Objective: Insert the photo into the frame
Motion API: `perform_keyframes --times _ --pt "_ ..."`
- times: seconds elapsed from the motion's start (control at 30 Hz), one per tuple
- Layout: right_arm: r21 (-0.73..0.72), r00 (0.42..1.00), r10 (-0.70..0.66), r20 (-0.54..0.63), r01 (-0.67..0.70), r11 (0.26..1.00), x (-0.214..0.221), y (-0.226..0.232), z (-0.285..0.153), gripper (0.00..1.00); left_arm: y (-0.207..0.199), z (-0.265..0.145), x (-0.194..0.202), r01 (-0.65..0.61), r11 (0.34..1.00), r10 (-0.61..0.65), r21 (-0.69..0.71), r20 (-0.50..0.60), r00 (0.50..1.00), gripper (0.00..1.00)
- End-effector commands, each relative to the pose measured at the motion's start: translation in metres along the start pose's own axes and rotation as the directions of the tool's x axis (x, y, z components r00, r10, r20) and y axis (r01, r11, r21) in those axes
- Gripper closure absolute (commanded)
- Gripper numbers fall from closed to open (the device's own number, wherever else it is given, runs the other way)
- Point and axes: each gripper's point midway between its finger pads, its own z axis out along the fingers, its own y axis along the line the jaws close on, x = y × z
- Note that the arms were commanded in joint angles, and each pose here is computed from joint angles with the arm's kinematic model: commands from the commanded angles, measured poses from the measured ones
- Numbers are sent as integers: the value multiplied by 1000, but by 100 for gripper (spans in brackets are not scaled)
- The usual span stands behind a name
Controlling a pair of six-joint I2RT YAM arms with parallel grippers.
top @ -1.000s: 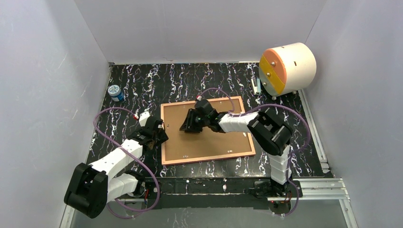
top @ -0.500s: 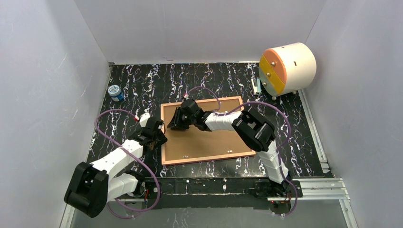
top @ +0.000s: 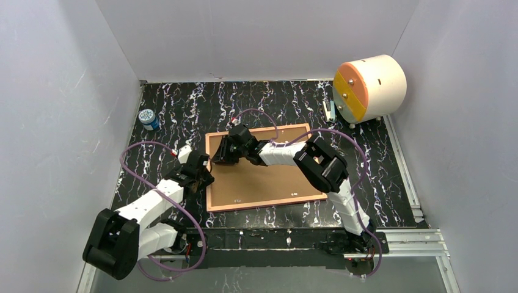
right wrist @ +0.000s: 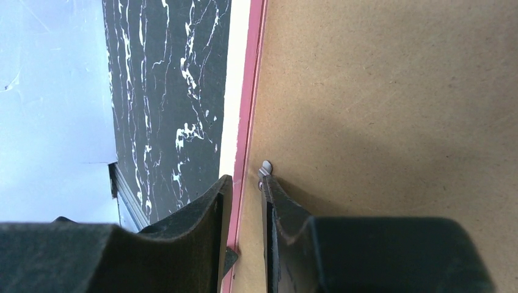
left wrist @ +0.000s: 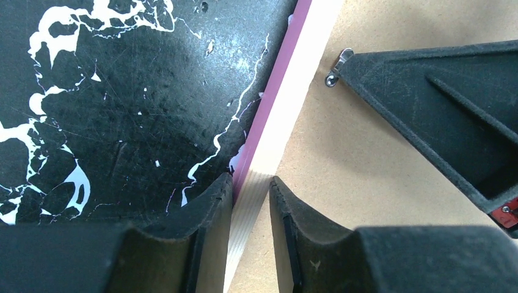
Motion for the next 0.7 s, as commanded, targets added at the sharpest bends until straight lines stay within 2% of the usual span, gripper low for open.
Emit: perform_keyframes --times 0.0,0.33,0.67 --pt "85 999 -30 -40 33 996 15 -35 12 66 16 -1 10 -19 998 15 -67 -58 998 73" --pt "-31 987 -88 -131 84 996 30 -28 23 64 7 1 17 51 999 -50 7 -126 991 78" --pt "-62 982 -87 -169 78 995 40 -31 25 65 13 3 17 78 997 -75 10 -155 985 80"
